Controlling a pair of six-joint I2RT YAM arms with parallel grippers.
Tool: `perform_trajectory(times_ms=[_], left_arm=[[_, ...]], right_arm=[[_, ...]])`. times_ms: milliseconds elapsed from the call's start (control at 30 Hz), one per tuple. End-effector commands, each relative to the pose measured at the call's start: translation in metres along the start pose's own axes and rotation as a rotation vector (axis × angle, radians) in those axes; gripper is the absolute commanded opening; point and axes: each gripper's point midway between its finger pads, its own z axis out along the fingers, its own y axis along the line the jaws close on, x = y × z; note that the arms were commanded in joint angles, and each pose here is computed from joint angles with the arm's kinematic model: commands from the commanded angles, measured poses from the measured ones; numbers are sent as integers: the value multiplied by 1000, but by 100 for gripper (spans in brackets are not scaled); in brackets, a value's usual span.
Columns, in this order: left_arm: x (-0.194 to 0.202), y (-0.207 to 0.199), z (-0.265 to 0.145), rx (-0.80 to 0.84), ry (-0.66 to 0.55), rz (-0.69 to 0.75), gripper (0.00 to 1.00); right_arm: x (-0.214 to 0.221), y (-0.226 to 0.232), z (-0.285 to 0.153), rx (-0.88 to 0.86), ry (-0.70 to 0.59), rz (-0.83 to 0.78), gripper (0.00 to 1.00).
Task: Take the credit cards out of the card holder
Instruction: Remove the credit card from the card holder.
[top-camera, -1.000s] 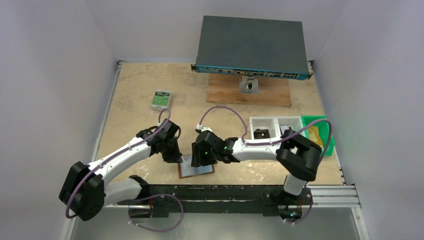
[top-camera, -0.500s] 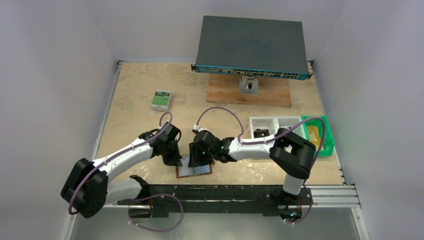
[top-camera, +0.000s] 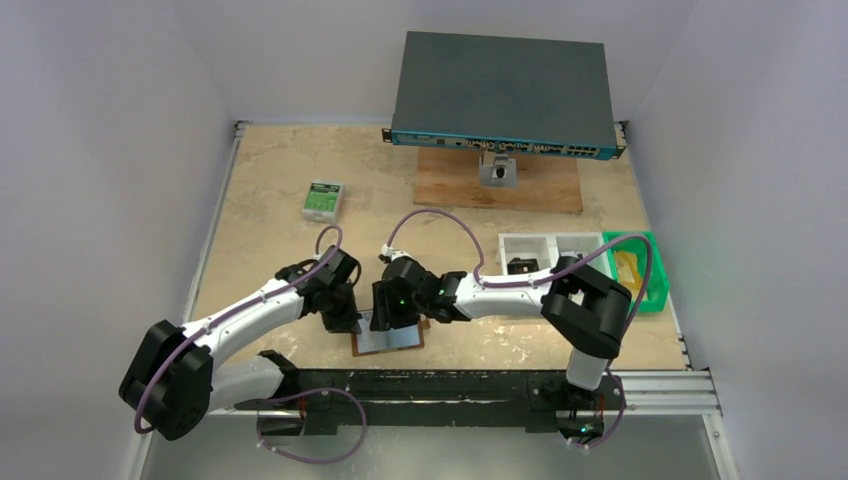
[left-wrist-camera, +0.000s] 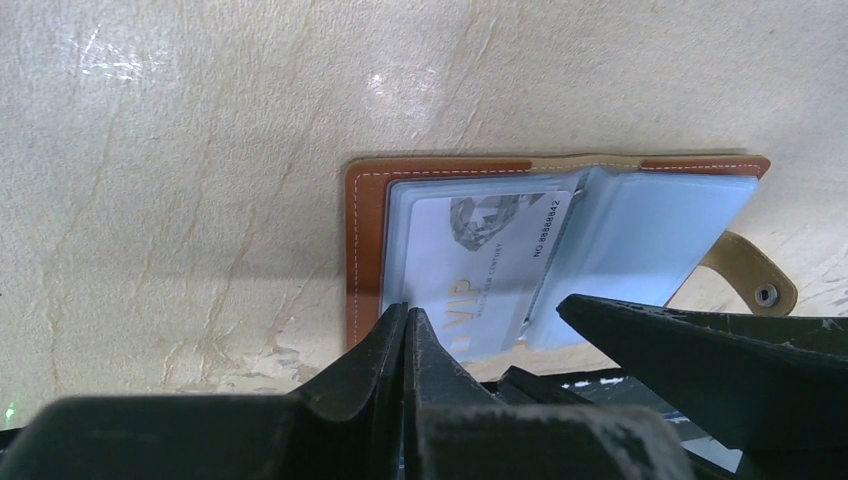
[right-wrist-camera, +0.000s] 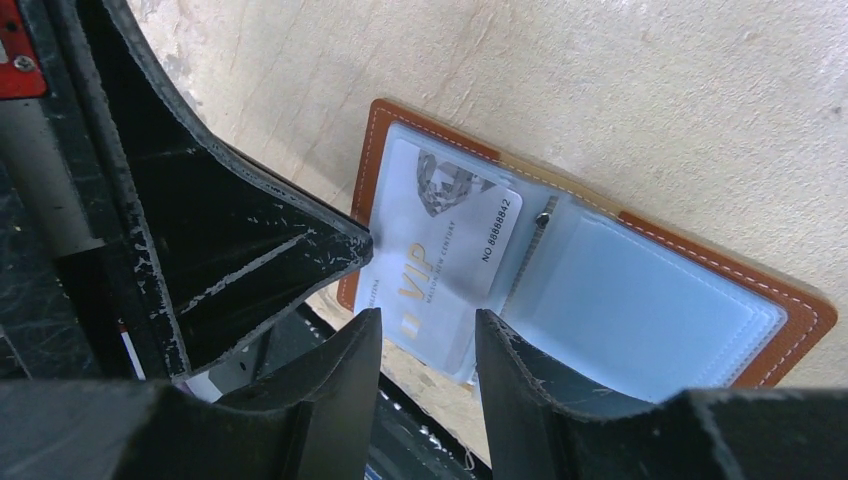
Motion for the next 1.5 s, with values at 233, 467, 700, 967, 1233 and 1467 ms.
perform_trajectory(times_ms=[233, 467, 700, 967, 1233, 1467], left_arm=[[0, -3, 9, 14, 17, -9, 0], [1, -5, 15, 18, 31, -21, 0], [8, -14, 25, 59, 70, -58, 0], [10, 0, 34, -16, 72, -111, 0], [12, 19, 37, -114, 59, -144, 0], [13, 23, 38, -132, 64, -146, 0]], right_arm=[[4, 6, 10, -42, 28, 9, 40], [6, -8, 13, -45, 31, 36, 40], [11, -12, 15, -118, 55, 87, 40], [2, -21, 2, -189, 24, 135, 40], [-3, -30, -12, -299, -3, 192, 40], [-4, -29, -19, -405, -10, 254, 39]])
